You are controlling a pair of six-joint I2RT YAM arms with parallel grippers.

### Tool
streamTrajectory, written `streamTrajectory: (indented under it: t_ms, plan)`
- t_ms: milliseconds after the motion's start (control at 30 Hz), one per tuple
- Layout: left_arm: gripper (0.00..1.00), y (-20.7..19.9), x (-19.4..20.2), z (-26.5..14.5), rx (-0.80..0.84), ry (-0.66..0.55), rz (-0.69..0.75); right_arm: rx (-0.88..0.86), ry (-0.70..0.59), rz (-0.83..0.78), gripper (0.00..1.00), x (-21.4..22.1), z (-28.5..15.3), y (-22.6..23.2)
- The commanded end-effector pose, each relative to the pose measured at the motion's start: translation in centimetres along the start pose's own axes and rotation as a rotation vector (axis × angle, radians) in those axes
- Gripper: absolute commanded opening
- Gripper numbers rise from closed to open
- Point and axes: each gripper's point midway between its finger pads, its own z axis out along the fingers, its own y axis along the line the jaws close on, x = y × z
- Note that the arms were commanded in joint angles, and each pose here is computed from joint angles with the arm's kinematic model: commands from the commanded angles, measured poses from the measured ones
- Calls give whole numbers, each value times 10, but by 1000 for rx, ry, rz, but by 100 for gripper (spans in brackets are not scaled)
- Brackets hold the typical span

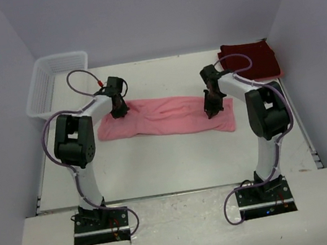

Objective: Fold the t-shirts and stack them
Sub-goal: Rotate the tshirt 90 degrees

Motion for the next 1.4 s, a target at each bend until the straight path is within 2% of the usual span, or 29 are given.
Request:
streamTrajectory:
  t_ms: [0, 167, 333, 567, 700, 867, 967, 1100, 1233, 1367]
  plan:
    - [2, -5, -25, 5, 7, -15, 28, 0, 10, 16, 0, -1, -7, 4]
    - [3, -9, -39, 18, -5, -3, 49, 35, 76, -17, 4, 10, -6, 5]
    - [5, -14, -42, 25, 24, 4, 75, 10, 166, -51, 2, 34, -5, 18]
    - [6, -24, -55, 50, 46, 43, 181, -95, 279, -114, 1, 110, -4, 46]
    - [6, -32, -55, 68, 82, 52, 229, -142, 277, -182, 0, 159, -10, 61]
    - [8, -76, -79, 73, 264, 12, 290, -212, 299, -250, 0, 217, -21, 83]
    - [11, -101, -86, 77, 372, 9, 302, -221, 311, -382, 0, 250, -21, 103]
    - [14, -131, -82, 78, 533, 16, 313, -267, 306, -508, 0, 268, -14, 134]
    - [19, -170, -91, 54, 730, -30, 346, -313, 270, -616, 0, 274, -14, 169]
    - [31, -192, -108, 30, 767, -114, 408, -353, 159, -685, 0, 262, -34, 197]
